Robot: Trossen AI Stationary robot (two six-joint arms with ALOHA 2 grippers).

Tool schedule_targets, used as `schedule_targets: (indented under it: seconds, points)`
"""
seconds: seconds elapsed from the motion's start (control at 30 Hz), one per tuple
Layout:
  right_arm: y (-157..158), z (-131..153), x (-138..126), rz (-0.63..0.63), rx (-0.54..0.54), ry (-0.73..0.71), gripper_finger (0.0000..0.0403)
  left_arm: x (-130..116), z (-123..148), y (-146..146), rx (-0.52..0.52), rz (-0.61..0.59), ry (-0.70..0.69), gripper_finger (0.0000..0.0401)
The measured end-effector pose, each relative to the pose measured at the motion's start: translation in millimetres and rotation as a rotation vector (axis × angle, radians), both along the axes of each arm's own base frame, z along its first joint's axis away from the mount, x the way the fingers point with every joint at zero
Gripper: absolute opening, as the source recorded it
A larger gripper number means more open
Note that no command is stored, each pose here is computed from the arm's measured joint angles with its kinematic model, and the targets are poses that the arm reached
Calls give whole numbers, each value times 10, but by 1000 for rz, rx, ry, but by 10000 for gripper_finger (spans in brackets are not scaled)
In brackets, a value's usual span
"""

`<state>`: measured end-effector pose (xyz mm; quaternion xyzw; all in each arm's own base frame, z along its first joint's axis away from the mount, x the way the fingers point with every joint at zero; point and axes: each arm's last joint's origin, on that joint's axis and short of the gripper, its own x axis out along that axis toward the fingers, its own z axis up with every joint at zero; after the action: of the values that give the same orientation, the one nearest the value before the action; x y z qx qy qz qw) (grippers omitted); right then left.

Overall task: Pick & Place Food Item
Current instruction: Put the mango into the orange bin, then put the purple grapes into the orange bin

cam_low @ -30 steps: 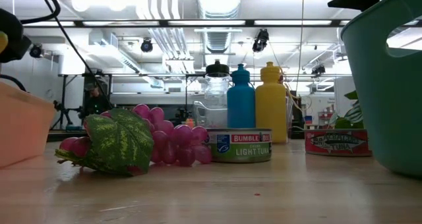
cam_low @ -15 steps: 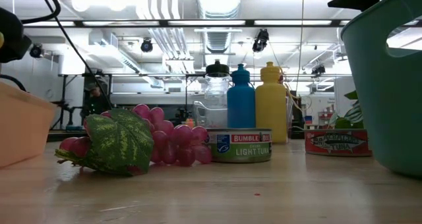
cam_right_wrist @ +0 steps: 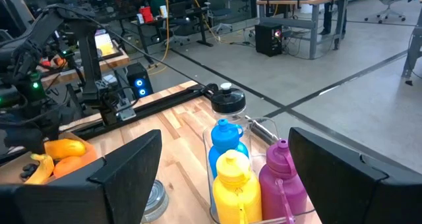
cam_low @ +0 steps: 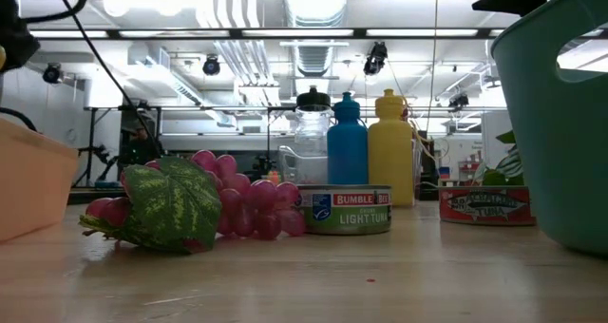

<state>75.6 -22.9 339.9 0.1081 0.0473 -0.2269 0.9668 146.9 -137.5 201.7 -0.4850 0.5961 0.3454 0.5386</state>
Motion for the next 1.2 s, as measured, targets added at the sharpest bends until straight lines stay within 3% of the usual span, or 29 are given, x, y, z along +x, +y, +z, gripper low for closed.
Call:
schedule_targets:
  seconds: [0.27, 0.77, 0.97, 1.2]
  points:
    - [0, 0, 0, 0, 0, 0, 329, -65, 344, 64, -11, 13, -26, 328]
    - [0, -1, 0, 0, 0, 0, 329, 10, 827, 103, 197, 78, -153, 328]
    - [0, 0, 0, 0, 0, 0, 329, 213, 876, 21, 251, 15, -171, 328]
    - [0, 0, -1, 0, 0, -1, 329, 644, 978, -77, 354, -162, -227, 328]
